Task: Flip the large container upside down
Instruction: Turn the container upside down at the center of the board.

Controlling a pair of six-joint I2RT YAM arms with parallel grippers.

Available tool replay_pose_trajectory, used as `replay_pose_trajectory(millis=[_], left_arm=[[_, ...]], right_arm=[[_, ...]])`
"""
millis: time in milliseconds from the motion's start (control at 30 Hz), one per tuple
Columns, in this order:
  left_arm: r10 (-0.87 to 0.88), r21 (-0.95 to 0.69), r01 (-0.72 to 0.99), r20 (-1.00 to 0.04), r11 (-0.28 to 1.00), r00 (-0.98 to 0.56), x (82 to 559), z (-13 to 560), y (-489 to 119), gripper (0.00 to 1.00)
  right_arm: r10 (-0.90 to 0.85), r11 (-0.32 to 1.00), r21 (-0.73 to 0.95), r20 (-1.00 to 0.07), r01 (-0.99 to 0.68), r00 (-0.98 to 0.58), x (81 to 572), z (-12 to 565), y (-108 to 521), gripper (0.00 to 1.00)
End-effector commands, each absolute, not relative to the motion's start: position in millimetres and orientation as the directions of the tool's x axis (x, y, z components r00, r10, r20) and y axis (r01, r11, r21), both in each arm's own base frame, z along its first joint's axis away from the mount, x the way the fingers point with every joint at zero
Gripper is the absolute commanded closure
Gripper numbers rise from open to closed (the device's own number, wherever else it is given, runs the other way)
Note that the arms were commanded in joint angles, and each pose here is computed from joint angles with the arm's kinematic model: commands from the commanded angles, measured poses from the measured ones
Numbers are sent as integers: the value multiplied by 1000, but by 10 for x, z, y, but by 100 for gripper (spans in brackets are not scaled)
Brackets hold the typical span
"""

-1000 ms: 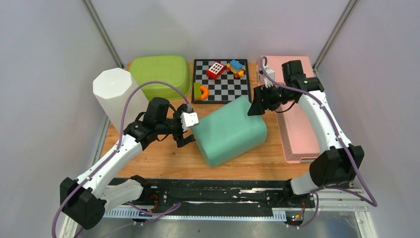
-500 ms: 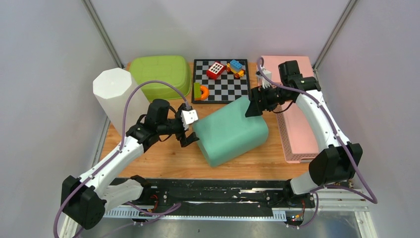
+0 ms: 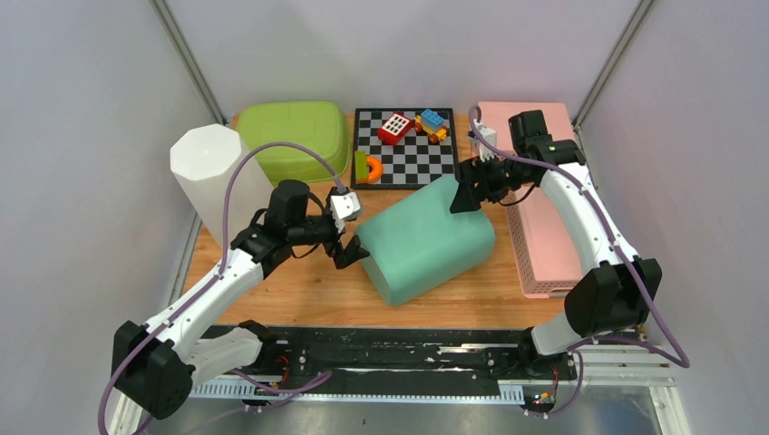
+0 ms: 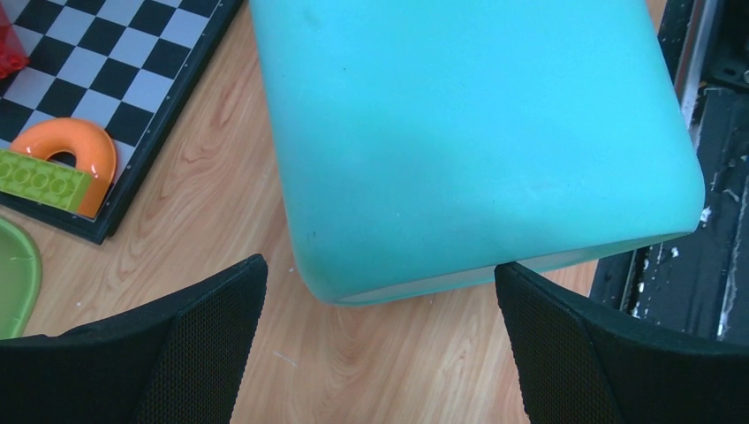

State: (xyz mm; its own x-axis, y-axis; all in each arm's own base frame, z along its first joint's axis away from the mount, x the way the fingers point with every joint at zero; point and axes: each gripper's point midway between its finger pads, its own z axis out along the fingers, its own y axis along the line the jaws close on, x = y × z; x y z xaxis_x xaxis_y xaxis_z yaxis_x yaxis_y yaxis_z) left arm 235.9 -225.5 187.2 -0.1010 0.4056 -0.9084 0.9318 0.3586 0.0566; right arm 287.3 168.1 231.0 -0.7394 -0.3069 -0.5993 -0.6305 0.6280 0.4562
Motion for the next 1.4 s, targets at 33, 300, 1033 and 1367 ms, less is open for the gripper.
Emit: replay_pose_trajectory(millis=[33, 300, 1033, 1367], left_arm=[[254, 94, 927, -967, 363, -1, 2517, 2448, -2461, 0], [216, 96, 916, -976, 390, 11, 2567, 2711, -2473, 0], [218, 131, 873, -976, 470, 29, 2684, 3034, -2379, 0], [223, 138, 851, -974, 507, 25, 2764, 3079, -2348, 0]], right_arm=[[-339, 524, 580, -530, -624, -777, 2558, 2297, 1894, 18], [-343, 483, 605, -535, -634, -772, 2478, 2382, 1936, 17], [-320, 406, 668, -535, -623, -782, 2375, 2409, 2028, 17], [-317, 396, 677, -533, -620, -784, 2362, 2357, 2038, 16]])
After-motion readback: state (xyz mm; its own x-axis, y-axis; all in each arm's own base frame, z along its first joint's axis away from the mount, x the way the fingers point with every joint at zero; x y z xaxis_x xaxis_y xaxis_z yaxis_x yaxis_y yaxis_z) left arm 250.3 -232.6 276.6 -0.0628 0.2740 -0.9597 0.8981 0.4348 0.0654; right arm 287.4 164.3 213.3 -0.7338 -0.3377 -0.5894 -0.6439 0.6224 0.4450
